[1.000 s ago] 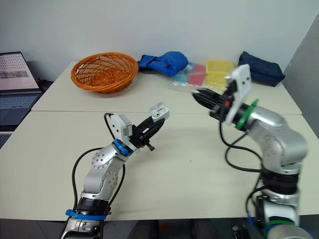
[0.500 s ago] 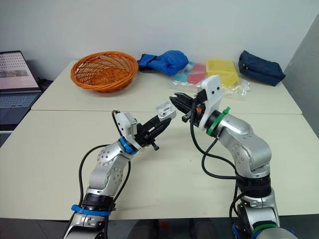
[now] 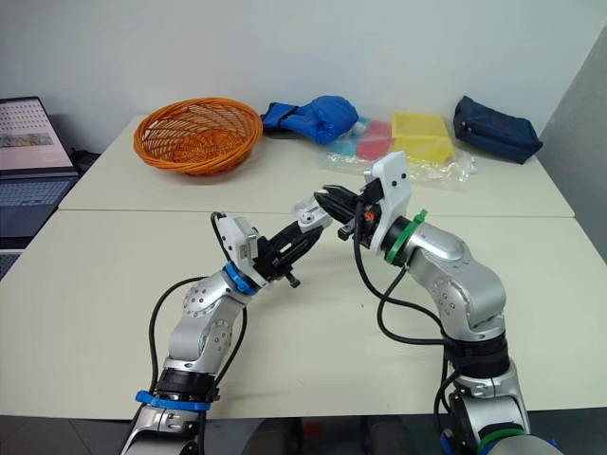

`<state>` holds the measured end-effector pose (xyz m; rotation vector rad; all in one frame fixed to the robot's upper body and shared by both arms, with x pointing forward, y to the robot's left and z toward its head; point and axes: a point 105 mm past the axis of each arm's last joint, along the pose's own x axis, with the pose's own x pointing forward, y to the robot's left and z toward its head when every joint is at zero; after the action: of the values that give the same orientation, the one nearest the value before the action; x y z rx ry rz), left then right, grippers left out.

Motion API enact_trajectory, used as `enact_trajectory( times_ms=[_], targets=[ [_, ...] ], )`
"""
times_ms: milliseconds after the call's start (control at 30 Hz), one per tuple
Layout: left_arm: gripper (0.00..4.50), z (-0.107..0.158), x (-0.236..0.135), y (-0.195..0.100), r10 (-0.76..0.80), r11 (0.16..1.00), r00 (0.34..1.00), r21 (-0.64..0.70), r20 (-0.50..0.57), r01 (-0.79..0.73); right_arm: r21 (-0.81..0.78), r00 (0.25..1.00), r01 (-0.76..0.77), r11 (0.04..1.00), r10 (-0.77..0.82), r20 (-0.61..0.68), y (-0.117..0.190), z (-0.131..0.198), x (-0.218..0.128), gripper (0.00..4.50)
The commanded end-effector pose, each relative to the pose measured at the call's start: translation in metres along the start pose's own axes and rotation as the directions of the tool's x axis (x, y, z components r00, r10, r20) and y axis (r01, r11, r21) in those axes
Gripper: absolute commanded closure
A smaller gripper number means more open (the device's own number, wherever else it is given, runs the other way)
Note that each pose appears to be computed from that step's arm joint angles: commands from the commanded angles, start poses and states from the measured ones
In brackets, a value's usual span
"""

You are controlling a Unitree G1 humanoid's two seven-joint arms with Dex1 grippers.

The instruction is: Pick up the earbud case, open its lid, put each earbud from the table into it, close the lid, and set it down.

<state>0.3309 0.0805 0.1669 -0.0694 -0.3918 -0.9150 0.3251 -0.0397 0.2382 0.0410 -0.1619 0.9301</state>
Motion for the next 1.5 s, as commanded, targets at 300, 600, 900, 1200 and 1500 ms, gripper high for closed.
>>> enact_trajectory(
  times_ms=[300, 600, 900, 1200, 1500],
  targets=[
    [3.77, 0.019, 0.010, -0.009, -0.035, 0.999, 0.997, 0.028, 0.068, 0.033, -0.036, 1.000, -0.005, 0.999, 0.006, 0.003, -0.001, -0.002, 0.001, 4.14],
    [3.77, 0.025, 0.016, -0.013, -0.043, 0.999, 0.996, 0.028, 0.079, 0.041, -0.052, 1.000, 0.027, 0.998, -0.027, 0.011, -0.008, -0.003, 0.002, 4.14],
    [3.77, 0.027, 0.017, -0.012, -0.041, 0.999, 0.996, 0.027, 0.078, 0.039, -0.082, 0.999, 0.037, 0.996, -0.038, -0.014, -0.009, -0.010, -0.002, 4.14],
    [3.77, 0.026, 0.018, -0.011, -0.039, 0.999, 0.996, 0.027, 0.077, 0.037, -0.064, 1.000, 0.020, 0.998, -0.021, -0.014, -0.008, -0.010, -0.003, 2.02],
    [3.77, 0.028, 0.018, -0.012, -0.036, 0.999, 0.997, 0.029, 0.073, 0.034, 0.206, 0.989, -0.116, 0.972, 0.094, 0.113, -0.011, 0.026, -0.029, 1.72]
  ],
)
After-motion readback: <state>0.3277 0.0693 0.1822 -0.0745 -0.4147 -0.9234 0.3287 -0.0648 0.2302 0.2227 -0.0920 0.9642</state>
